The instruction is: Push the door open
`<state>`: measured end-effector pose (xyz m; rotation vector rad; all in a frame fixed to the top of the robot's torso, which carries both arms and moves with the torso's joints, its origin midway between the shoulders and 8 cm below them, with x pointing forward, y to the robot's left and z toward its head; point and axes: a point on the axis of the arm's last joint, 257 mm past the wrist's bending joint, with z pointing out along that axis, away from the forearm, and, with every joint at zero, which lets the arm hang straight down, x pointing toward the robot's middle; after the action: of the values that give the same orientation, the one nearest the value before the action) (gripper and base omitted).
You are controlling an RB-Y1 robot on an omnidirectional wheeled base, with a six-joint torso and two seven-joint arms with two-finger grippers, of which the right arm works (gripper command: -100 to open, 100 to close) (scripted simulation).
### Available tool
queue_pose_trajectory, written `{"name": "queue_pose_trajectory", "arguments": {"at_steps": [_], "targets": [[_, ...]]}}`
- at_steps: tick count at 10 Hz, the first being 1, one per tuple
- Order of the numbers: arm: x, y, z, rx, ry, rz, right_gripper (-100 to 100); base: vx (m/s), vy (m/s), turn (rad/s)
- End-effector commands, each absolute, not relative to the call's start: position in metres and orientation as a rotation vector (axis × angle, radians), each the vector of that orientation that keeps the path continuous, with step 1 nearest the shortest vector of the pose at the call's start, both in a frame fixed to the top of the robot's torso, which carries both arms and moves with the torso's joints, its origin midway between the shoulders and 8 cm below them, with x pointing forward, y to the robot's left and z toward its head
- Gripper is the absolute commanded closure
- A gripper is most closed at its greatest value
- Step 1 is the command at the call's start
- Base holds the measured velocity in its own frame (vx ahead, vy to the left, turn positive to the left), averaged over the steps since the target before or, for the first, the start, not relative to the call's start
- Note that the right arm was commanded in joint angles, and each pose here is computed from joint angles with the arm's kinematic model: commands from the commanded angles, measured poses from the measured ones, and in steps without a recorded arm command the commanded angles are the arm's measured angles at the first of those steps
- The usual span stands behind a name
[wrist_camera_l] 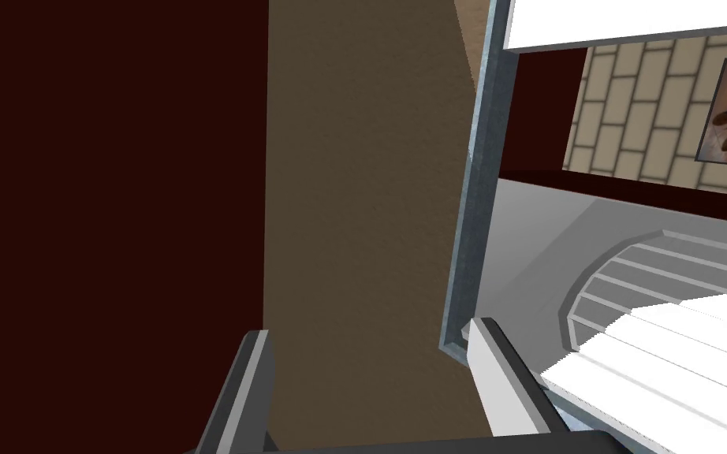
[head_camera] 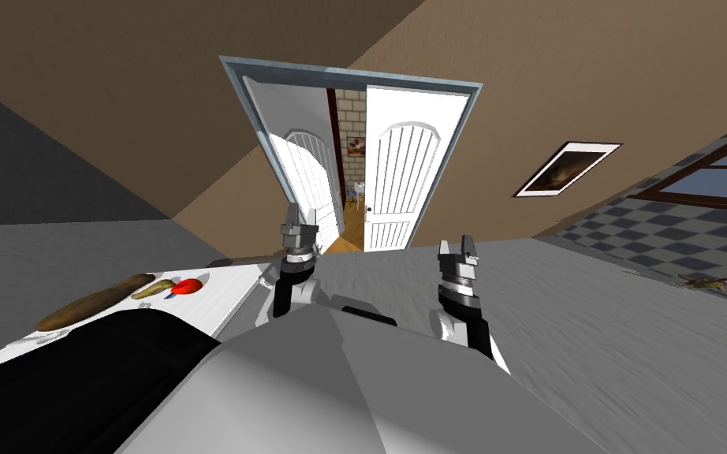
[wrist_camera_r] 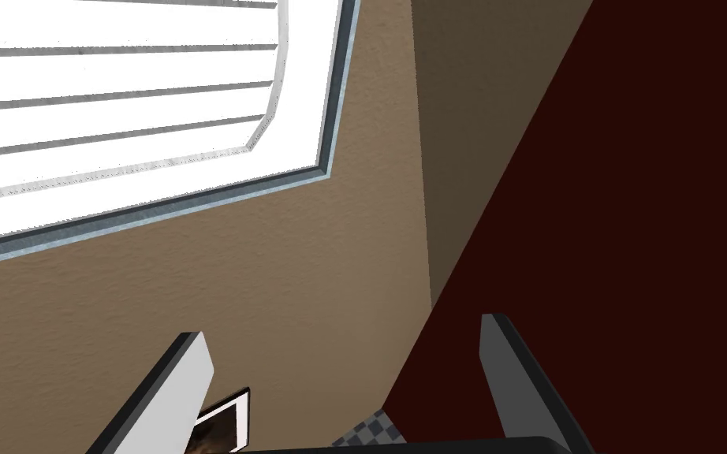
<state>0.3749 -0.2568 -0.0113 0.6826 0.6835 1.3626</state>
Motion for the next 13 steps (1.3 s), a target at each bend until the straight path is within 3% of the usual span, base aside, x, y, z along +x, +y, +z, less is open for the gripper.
{"name": "queue_pose_trajectory", "arguments": {"at_steps": [1, 7, 13], "targets": [[0.385, -0.247, -0.023, 0.700, 0.706, 1.394, -100, 0.105, 0.048, -0.098], [0.420, -0.197, -0.061, 0.758, 0.804, 1.516, -100, 0.156, 0.058, -0.119], [0.442, -0.152, -0.090, 0.791, 0.896, 1.601, -100, 0.085, 0.047, -0.083]]}}
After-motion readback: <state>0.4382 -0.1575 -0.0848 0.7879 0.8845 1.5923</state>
